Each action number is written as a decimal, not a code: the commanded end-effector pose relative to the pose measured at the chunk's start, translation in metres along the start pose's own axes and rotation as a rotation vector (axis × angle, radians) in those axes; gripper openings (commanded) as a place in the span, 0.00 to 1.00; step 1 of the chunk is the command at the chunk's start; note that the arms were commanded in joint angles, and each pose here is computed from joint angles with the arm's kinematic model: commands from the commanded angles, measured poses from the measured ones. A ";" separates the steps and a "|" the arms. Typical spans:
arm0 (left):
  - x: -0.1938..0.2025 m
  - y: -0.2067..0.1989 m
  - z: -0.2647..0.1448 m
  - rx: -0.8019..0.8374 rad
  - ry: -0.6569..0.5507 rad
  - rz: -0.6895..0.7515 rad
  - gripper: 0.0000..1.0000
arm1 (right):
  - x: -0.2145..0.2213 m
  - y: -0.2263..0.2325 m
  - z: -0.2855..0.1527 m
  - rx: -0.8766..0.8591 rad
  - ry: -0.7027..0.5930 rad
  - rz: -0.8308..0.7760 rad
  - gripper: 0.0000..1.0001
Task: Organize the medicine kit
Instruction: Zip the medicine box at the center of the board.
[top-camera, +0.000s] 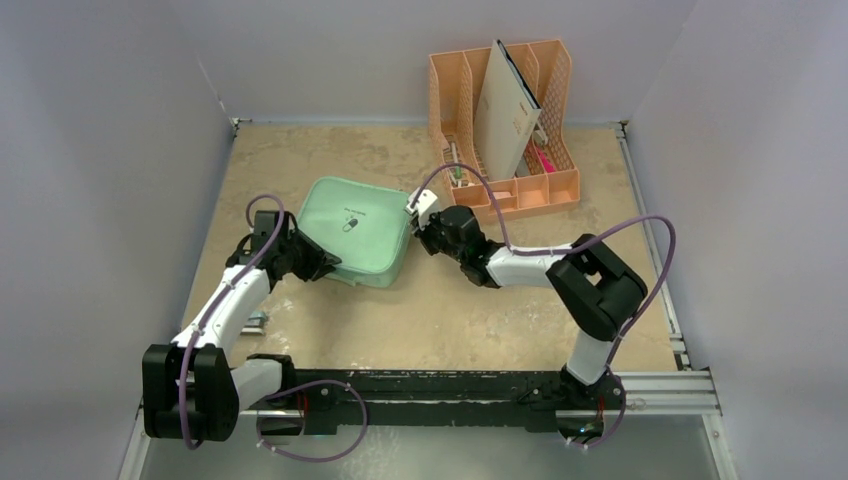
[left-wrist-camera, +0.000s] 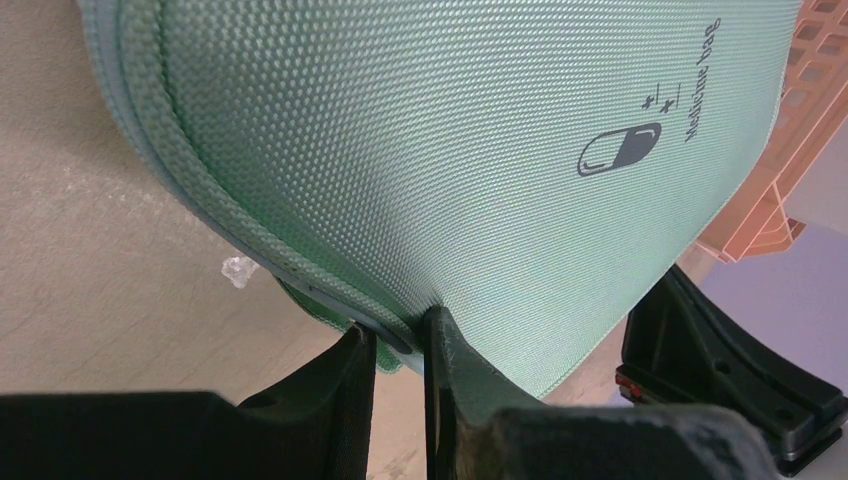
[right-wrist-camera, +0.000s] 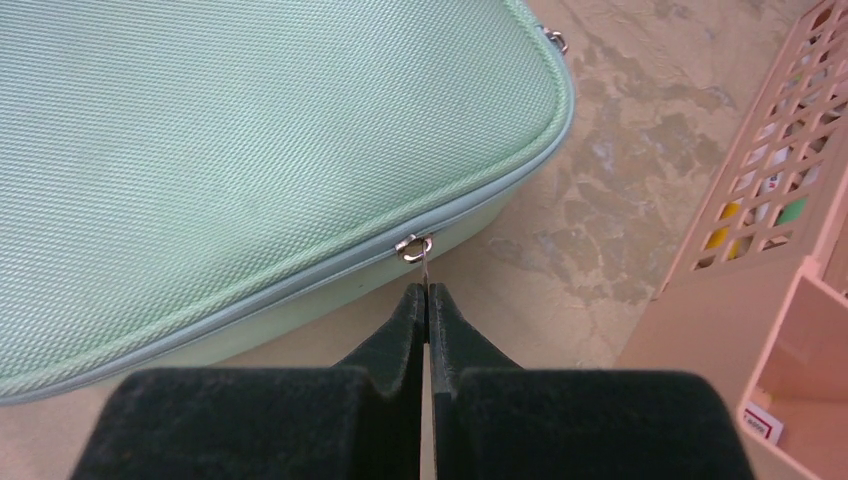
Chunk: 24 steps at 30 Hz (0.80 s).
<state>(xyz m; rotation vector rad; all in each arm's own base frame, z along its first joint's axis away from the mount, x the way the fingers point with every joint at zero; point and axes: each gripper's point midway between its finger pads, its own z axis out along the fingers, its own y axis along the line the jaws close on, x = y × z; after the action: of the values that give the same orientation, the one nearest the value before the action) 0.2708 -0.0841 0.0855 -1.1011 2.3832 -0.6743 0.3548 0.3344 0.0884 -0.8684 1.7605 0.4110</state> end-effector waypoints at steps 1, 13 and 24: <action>-0.010 0.049 0.006 -0.197 -0.068 0.076 0.10 | -0.037 -0.038 0.008 0.096 -0.067 -0.038 0.00; -0.013 0.051 0.005 -0.210 -0.065 0.099 0.08 | -0.043 -0.082 0.034 0.120 -0.038 -0.071 0.00; -0.012 0.050 0.007 -0.196 -0.045 0.147 0.07 | -0.054 -0.103 0.053 0.134 -0.031 -0.172 0.00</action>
<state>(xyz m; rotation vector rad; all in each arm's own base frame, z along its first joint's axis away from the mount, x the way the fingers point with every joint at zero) 0.2796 -0.0772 0.0863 -1.0146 2.3693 -0.6341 0.4346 0.3304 0.0908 -0.9565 1.7566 0.3027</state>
